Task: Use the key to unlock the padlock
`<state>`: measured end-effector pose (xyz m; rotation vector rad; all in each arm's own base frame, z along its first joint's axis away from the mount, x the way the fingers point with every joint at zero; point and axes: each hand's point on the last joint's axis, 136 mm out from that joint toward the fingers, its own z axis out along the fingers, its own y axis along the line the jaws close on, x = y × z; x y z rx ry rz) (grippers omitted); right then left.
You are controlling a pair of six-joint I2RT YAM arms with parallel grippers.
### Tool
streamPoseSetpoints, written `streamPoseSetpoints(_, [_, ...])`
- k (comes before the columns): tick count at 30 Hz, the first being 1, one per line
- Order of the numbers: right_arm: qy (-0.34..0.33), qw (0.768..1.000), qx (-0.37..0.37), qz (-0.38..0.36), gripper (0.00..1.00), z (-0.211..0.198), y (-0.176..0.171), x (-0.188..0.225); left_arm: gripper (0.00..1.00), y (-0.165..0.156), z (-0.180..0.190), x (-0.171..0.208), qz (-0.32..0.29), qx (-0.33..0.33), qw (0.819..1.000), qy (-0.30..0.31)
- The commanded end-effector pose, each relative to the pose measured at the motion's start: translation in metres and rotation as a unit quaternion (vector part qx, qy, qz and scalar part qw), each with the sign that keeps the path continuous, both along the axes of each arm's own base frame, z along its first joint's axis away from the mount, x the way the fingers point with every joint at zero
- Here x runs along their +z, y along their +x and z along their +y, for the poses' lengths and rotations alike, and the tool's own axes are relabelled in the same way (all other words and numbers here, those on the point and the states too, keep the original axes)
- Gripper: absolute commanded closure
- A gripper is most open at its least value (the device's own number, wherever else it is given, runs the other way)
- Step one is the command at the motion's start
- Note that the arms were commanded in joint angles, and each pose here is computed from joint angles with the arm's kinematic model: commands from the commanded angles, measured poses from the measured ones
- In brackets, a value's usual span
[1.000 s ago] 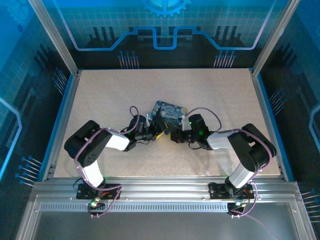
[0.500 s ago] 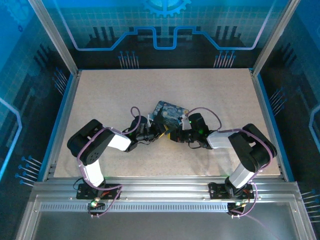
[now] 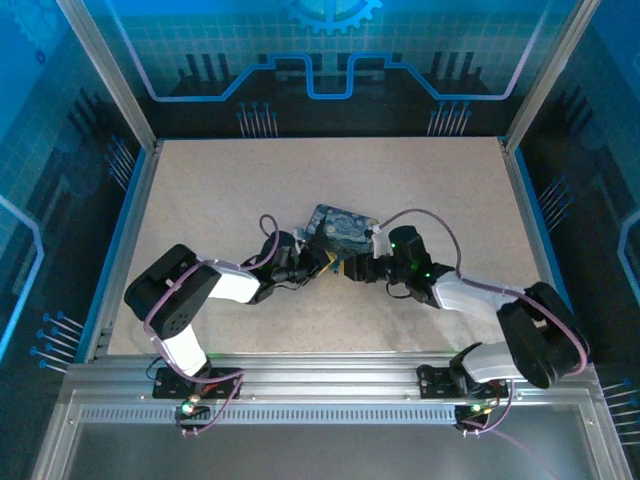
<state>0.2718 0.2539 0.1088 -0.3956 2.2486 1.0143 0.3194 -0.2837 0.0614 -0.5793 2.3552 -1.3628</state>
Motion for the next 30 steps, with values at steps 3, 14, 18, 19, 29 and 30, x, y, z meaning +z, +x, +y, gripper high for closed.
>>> streamPoseSetpoints(3, [-0.156, 0.966, 0.056, -0.198, 0.57, -0.001, -0.007, 0.012, 1.0, 0.008, -0.009, 0.034, -0.01, 0.012, 0.999, -0.035])
streamPoseSetpoints(14, [-0.278, 0.863, 0.113, -0.407, 0.54, 0.011, -0.016, 0.009, 1.0, 0.005, -0.009, 0.046, 0.0, 0.015, 0.999, -0.041])
streamPoseSetpoints(18, [-0.298, 0.845, 0.122, -0.428, 0.54, 0.019, -0.017, 0.004, 1.0, 0.005, -0.008, 0.05, -0.003, 0.013, 0.999, -0.04])
streamPoseSetpoints(19, [-0.303, 0.842, 0.124, -0.429, 0.54, 0.02, -0.015, 0.003, 1.0, 0.005, -0.008, 0.049, -0.003, 0.013, 0.999, -0.039])
streamPoseSetpoints(29, [-0.329, 0.83, 0.121, -0.434, 0.61, 0.028, -0.006, -0.007, 1.0, 0.004, -0.008, 0.047, -0.002, 0.015, 0.999, -0.041])
streamPoseSetpoints(30, [-0.33, 0.83, 0.119, -0.433, 0.62, 0.027, -0.006, -0.007, 1.0, 0.004, -0.007, 0.046, -0.001, 0.015, 0.999, -0.041])
